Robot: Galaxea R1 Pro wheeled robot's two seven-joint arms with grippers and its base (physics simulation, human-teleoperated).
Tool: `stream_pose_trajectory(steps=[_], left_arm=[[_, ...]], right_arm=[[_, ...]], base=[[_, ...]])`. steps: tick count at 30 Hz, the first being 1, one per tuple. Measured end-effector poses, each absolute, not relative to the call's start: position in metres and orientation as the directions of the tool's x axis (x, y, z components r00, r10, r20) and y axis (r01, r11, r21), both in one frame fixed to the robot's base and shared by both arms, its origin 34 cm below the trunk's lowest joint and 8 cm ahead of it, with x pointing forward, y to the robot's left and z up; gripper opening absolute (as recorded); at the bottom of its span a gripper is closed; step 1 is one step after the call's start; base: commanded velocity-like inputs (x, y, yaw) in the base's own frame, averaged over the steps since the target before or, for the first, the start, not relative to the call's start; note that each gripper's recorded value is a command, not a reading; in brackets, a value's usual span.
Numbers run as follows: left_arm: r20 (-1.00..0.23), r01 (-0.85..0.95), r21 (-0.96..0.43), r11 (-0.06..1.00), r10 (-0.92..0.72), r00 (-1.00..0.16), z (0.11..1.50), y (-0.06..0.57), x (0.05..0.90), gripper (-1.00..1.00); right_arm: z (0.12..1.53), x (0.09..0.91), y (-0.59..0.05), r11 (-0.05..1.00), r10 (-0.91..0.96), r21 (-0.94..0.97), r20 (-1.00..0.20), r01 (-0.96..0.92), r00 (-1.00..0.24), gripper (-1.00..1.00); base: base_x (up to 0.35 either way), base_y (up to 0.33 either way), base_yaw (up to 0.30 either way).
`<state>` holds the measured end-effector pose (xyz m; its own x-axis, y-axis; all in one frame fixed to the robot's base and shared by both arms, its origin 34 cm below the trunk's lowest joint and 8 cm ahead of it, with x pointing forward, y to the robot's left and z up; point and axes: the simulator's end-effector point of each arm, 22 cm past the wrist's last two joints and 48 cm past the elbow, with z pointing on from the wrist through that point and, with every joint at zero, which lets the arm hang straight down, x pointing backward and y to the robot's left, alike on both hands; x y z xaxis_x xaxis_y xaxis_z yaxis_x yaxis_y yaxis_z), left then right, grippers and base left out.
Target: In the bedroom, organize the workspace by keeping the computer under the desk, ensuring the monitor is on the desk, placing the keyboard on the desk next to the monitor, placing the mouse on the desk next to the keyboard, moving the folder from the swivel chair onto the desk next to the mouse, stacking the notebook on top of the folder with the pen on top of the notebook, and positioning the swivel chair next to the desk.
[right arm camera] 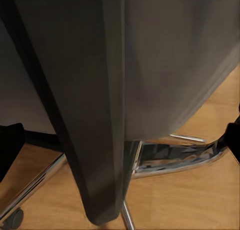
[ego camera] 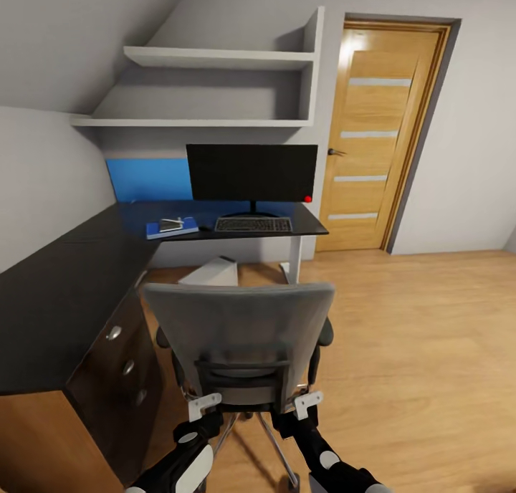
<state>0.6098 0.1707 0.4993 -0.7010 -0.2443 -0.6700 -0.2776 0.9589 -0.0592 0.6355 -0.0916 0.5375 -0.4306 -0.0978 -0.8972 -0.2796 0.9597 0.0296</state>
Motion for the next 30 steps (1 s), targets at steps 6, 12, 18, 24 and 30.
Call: stream_pose_trajectory(steps=[6,12,18,24,30], left_arm=[[-0.675,-0.274,-0.058,0.96,-0.24,-0.698,0.5016,0.1704,0.611,1.0],[-0.675,-0.275,-0.059,0.96,-0.241,-0.698,0.5016,0.1712,0.6111,1.0],[-0.673,-0.276,-0.061,0.959,-0.244,-0.698,0.5013,0.1711,0.611,1.0],[-0.678,-0.269,-0.056,0.962,-0.234,-0.697,0.5025,0.1709,0.6126,1.0],[-0.678,-0.269,-0.054,0.961,-0.234,-0.697,0.5024,0.1714,0.6125,1.0]], right_arm=[[0.5397,0.6365,-0.0918,0.96,-0.095,0.03,-0.899,-0.277,-0.428,1.0],[0.5398,0.6362,-0.091,0.959,-0.098,0.029,-0.899,-0.28,-0.427,1.0],[0.5395,0.6361,-0.0913,0.959,-0.099,0.028,-0.899,-0.281,-0.427,1.0],[0.5395,0.6371,-0.0936,0.963,-0.087,0.035,-0.899,-0.268,-0.43,1.0],[0.5394,0.6375,-0.095,0.964,-0.083,0.037,-0.898,-0.262,-0.431,1.0]], base=[[0.32,-0.073,-0.084],[0.316,-0.072,-0.005],[0.285,-0.047,0.0],[0.089,-0.006,0.0],[0.01,-0.001,0.0]])
